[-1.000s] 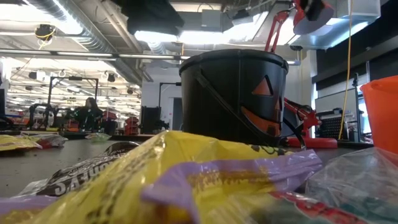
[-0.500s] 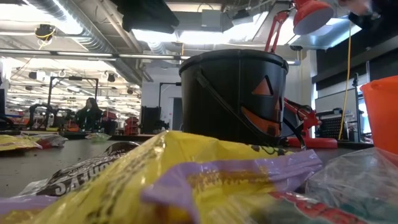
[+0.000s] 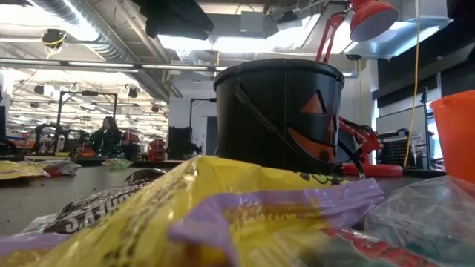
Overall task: Sort candy
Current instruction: Put the orange gummy into the orange bucket
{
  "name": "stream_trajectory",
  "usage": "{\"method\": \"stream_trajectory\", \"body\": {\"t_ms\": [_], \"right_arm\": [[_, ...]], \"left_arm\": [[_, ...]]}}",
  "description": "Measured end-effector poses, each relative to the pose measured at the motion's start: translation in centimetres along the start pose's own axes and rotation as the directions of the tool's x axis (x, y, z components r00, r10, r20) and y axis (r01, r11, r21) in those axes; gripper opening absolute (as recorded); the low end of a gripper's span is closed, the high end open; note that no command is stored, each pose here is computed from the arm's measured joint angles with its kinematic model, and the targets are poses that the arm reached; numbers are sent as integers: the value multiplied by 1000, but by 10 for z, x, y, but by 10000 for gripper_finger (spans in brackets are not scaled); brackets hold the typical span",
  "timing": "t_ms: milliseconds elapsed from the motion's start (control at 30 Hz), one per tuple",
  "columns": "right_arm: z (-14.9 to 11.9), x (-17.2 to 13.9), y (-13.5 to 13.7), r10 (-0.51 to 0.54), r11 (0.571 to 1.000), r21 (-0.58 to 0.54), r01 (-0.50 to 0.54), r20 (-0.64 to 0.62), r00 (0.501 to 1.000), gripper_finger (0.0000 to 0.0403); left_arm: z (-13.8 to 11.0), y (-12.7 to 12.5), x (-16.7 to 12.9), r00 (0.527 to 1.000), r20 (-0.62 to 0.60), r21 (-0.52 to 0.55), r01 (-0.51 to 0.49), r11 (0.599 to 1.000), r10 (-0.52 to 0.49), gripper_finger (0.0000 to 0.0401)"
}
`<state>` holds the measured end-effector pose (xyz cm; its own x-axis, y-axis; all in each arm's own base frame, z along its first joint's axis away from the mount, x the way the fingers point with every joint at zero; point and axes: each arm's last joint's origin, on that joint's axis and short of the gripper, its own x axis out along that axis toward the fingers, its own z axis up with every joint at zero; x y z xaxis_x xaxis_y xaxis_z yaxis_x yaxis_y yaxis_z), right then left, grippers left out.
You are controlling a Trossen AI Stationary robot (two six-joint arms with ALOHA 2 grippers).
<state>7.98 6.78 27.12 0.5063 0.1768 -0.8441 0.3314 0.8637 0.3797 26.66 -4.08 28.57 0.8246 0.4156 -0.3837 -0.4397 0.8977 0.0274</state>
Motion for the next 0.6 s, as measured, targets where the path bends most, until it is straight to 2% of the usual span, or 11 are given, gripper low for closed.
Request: {"method": "stream_trajectory", "body": {"t_ms": [600], "right_arm": [[0,0,-1,-10,1000,-11,10,-6,1000,33]], "left_arm": [[0,0,0,1000,0,-17,0,1000,0,153]]}}
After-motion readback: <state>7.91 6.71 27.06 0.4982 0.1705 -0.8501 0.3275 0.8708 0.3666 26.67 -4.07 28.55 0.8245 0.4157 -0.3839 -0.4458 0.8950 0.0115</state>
